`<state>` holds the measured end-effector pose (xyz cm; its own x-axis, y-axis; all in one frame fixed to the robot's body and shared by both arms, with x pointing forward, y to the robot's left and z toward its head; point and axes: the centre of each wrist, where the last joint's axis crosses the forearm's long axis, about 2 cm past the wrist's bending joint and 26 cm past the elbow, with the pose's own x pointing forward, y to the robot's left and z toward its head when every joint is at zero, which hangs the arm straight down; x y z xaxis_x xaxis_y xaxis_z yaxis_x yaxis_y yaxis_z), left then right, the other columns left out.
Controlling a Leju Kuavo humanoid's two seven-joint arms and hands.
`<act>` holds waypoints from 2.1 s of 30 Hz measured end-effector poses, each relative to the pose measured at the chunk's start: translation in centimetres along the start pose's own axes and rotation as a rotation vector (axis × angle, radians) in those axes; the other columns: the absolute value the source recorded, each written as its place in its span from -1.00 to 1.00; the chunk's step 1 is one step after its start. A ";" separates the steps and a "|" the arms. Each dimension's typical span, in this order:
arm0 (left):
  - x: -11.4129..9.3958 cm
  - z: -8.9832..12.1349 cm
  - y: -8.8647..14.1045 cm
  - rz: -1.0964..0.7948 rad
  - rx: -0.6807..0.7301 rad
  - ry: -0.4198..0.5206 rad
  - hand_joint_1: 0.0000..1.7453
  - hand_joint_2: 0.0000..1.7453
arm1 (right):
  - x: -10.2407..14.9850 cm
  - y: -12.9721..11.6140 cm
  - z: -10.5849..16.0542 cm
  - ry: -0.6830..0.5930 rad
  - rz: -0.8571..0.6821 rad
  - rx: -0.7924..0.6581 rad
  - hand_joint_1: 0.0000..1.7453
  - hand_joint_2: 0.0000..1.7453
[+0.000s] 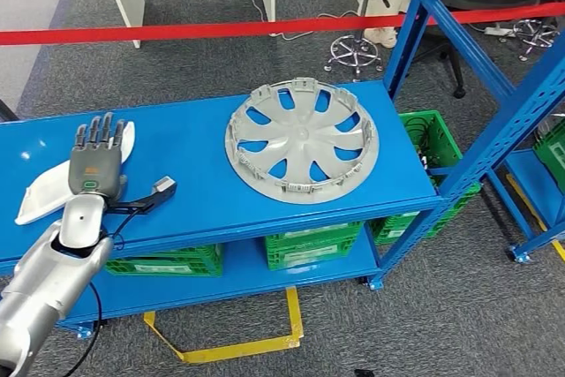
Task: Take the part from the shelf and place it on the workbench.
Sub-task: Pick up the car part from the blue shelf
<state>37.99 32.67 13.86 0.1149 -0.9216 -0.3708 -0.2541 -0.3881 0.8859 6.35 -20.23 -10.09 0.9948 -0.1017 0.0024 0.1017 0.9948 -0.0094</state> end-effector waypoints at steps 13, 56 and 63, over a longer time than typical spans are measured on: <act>-3.2 0.2 -2.1 -0.057 -0.136 0.082 -1.00 1.00 | 0.0 -0.1 0.0 0.010 -0.015 -0.006 -1.00 -1.00; -12.0 1.7 -6.7 0.048 -0.034 0.234 1.00 1.00 | 0.3 -0.2 0.0 -0.007 0.063 -0.015 -1.00 -1.00; -10.1 3.1 -6.5 0.140 0.026 0.109 1.00 1.00 | 0.3 -0.2 0.0 -0.010 0.068 -0.021 -1.00 -1.00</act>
<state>35.54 44.48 10.97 0.1803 -0.9607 -0.2109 -0.2993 -0.2578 0.9187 6.62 -20.45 -10.08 0.9994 -0.0339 0.0106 0.0342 0.9989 -0.0308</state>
